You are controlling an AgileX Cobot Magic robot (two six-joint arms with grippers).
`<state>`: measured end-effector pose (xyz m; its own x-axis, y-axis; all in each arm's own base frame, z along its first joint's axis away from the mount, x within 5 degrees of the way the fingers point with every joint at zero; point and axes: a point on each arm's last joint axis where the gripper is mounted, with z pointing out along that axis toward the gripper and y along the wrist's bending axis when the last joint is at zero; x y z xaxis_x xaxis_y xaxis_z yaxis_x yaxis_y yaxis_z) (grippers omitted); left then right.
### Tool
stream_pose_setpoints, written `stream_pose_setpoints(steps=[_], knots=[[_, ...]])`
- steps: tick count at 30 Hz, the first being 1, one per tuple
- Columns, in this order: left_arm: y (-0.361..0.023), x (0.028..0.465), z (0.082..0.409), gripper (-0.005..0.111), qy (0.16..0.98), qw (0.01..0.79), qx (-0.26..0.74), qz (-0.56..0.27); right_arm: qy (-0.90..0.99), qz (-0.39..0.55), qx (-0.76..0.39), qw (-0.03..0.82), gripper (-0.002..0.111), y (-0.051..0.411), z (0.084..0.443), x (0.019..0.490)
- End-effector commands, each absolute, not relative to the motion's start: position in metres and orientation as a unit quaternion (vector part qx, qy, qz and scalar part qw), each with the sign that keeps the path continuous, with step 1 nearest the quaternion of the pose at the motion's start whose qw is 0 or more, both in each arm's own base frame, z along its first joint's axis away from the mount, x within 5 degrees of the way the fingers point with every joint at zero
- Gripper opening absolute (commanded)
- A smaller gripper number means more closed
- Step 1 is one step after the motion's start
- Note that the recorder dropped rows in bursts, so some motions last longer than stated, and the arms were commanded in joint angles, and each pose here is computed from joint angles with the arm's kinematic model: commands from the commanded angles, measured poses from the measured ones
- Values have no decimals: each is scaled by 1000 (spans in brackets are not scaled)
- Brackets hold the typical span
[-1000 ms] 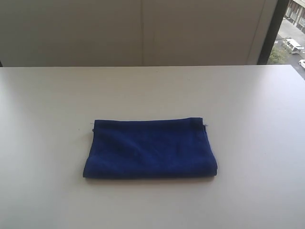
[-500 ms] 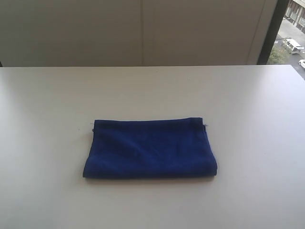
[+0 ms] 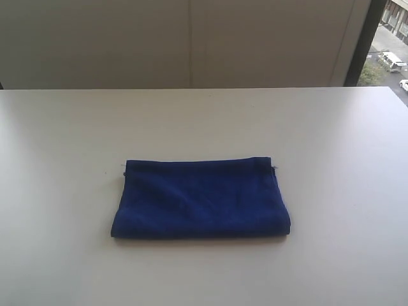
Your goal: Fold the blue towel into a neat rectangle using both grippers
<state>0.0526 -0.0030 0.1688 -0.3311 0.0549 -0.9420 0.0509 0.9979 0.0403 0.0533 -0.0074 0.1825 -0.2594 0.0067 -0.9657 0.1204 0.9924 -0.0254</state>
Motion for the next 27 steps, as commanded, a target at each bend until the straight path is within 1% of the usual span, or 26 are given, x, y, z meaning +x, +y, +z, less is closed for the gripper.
stream_pose_setpoints(steps=[1, 9, 16, 27], knots=[[-5, 52, 168, 0, 817, 575, 40, -12, 787, -44, 43, 614, 0, -7, 183, 53], [-7, 52, 168, 0, 816, 575, 54, -21, 788, -43, 43, 613, 0, -7, 183, 53], [-5, 52, 168, 0, 816, 575, 63, -5, 788, -43, 43, 613, 0, -7, 183, 53], [-5, 52, 167, 0, 818, 571, 63, -5, 788, -43, 43, 613, 0, -7, 183, 53]])
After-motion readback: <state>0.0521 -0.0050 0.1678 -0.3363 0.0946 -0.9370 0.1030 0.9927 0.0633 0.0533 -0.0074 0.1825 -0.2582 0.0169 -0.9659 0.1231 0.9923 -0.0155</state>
